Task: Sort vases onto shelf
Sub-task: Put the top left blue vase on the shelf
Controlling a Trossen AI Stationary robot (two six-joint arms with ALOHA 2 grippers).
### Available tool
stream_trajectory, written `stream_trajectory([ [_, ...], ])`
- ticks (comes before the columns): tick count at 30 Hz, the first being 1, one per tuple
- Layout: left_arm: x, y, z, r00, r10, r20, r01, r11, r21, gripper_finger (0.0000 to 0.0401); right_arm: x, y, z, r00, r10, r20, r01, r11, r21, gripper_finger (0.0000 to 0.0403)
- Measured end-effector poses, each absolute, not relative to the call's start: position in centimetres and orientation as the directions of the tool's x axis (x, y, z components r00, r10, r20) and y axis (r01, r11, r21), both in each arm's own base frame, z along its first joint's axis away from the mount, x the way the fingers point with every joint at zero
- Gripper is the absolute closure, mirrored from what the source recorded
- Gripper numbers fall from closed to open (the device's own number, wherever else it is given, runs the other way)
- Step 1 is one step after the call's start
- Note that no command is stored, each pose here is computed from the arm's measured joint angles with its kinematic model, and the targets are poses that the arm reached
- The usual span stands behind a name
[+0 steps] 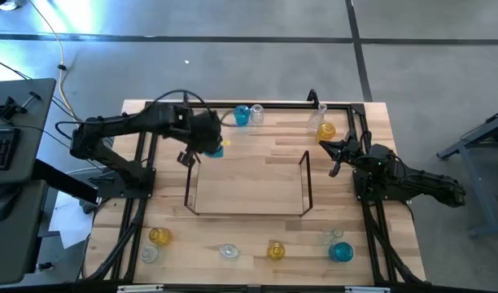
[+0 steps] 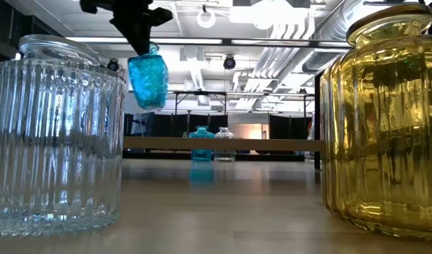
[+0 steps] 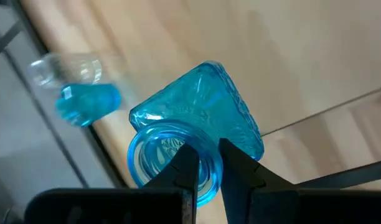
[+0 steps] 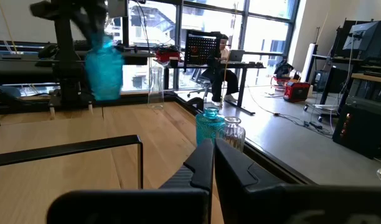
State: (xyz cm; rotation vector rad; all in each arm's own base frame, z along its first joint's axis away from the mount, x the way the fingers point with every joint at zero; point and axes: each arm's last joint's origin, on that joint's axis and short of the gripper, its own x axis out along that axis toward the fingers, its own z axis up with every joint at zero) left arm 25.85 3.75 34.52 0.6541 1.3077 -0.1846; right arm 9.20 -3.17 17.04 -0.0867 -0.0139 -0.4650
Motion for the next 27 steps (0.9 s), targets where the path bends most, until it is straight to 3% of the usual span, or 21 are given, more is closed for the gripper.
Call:
stream_trajectory([
  [8,26.1,1.6,32.7,0.261,0.125,-0.957,0.525,0.814,0.249,0.0376,9.2,-3.2,17.0,0.894,-0.447,0.033,0.448,0.89,-0.08,0.0402],
  [16,28.0,2.4,30.3,0.203,0.132,-0.97,0.554,0.801,0.225,0.0376,9.2,-3.2,17.0,0.894,-0.447,0.033,0.448,0.89,-0.08,0.0402],
  [27,28.4,3.2,29.6,0.169,0.13,-0.977,0.468,0.862,0.196,0.0376,9.2,-3.2,17.0,0.894,-0.447,0.033,0.448,0.89,-0.08,0.0402],
])
